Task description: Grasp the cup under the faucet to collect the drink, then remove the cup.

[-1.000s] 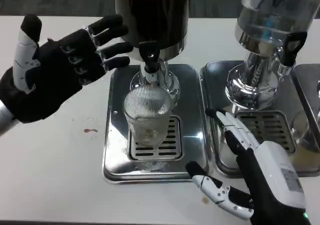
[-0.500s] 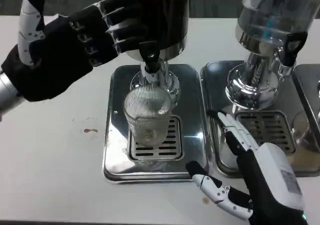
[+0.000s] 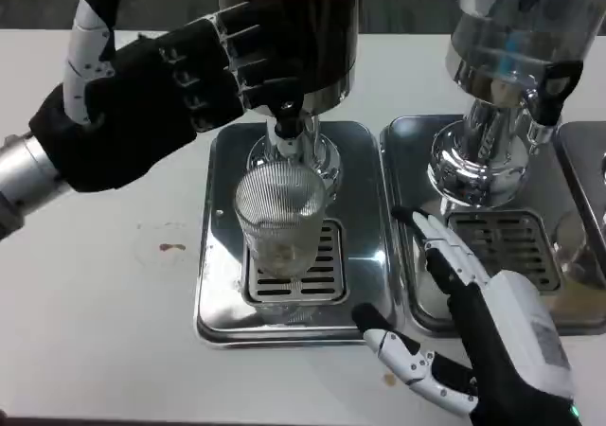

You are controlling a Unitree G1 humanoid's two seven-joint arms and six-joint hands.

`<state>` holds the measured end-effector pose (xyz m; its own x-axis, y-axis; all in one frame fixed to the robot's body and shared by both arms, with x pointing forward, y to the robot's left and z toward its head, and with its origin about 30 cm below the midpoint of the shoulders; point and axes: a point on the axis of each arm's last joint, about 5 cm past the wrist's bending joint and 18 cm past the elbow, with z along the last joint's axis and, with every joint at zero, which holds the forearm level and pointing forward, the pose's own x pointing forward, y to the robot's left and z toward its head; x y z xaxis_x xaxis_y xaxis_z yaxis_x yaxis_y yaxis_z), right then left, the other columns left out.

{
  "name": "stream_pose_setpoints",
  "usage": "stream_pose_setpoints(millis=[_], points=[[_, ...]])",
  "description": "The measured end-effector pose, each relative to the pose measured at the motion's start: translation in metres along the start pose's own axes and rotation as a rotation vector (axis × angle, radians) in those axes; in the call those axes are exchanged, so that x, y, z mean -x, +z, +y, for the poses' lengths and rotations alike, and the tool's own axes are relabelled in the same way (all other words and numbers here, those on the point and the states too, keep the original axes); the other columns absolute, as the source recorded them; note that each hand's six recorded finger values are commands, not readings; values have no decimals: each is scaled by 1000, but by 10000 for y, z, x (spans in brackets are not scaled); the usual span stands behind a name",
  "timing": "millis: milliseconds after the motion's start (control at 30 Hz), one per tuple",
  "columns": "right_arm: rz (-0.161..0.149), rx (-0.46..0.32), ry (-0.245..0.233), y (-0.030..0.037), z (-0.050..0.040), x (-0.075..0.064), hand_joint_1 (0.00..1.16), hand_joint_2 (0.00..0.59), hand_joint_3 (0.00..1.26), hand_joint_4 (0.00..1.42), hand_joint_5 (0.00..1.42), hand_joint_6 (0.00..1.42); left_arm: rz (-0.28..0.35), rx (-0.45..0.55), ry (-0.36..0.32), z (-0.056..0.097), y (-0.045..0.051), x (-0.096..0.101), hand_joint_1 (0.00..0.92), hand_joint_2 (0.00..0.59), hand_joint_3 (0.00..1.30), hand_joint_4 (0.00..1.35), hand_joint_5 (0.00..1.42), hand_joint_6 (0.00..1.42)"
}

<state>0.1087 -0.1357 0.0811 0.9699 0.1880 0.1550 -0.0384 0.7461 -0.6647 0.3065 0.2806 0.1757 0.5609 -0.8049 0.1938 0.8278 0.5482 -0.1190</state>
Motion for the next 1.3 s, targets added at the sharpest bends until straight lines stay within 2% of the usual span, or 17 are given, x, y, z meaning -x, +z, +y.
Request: stream_pose_setpoints(millis=[200, 500, 867, 1300], points=[[-1, -11, -11, -46, -59, 13, 295, 238, 118, 64, 73, 262, -12, 0, -32, -45, -41, -125, 0, 97, 173, 80, 137, 124], [16, -20, -4, -78, -51, 33, 290, 238, 118, 64, 79, 262, 1, -19, -43, -59, -27, -162, 0, 98, 176, 80, 131, 124], [25, -38, -9, -82, -47, 36, 300, 233, 117, 64, 85, 265, 1, -58, -52, -69, 8, -182, 0, 98, 189, 91, 140, 124], [21, -41, -5, -51, -6, 35, 305, 232, 117, 64, 86, 268, 8, -117, -70, -72, 34, -186, 0, 101, 190, 91, 141, 136]])
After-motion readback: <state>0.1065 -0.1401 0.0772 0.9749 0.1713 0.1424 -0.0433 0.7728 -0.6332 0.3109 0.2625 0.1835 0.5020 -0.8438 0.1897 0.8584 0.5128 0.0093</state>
